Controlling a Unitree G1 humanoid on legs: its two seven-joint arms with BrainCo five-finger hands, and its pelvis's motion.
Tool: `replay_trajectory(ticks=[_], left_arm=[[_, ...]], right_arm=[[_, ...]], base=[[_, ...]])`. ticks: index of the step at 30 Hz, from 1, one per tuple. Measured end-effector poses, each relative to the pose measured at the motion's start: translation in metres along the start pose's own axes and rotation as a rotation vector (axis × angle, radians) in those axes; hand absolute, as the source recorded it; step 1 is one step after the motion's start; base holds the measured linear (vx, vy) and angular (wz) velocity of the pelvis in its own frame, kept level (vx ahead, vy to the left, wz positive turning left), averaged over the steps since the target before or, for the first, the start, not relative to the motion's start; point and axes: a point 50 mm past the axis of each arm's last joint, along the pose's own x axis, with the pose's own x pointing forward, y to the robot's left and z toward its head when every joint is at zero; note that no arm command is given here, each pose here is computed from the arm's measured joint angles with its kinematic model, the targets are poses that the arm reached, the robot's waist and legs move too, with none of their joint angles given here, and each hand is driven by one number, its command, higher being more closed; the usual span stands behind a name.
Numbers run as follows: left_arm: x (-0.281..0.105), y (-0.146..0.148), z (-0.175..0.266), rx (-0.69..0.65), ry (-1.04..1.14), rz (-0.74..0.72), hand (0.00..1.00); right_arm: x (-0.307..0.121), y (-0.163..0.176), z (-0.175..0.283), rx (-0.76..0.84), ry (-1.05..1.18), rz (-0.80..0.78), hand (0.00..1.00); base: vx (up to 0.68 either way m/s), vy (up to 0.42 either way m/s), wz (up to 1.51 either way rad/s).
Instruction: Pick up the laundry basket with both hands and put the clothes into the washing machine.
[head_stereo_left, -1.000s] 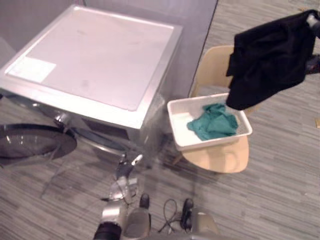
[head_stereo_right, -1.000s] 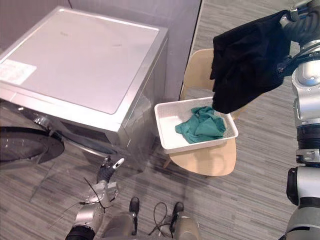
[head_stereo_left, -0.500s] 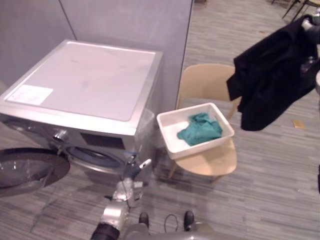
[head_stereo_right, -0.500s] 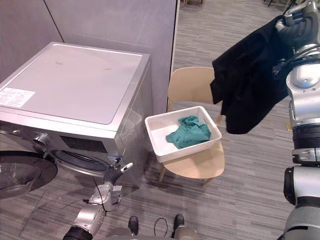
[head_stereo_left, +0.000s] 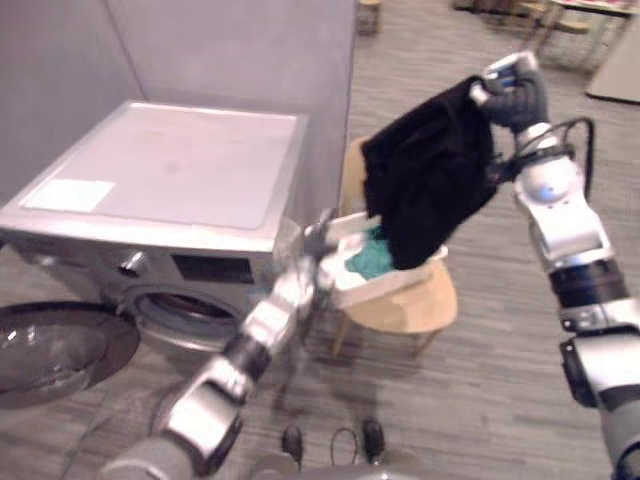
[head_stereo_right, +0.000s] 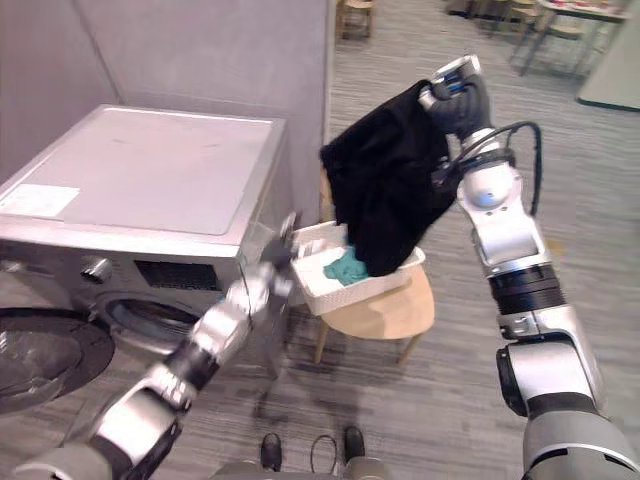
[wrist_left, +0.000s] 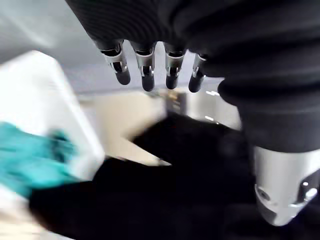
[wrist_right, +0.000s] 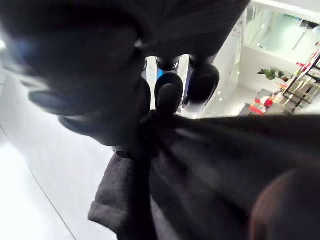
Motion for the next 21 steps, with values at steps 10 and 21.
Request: replay_trajectory(ticks=[10,21], left_arm=[[0.005,-0.064,0.012,-0.040,-0.022,-0.177,0.00],[-0.006,-0.083,-0.014,0.004,0.083,-0.265,0.00]], right_arm=[[0.000,-0.023,0.035,-0.017,-0.164,-0.064,1.00],[-0.016,-0.026,0.018,-0.050,-0.123,-0.076,1.00]], base=[[0.07,-0.031,-0.24],[0.05,-0.009,0.11]])
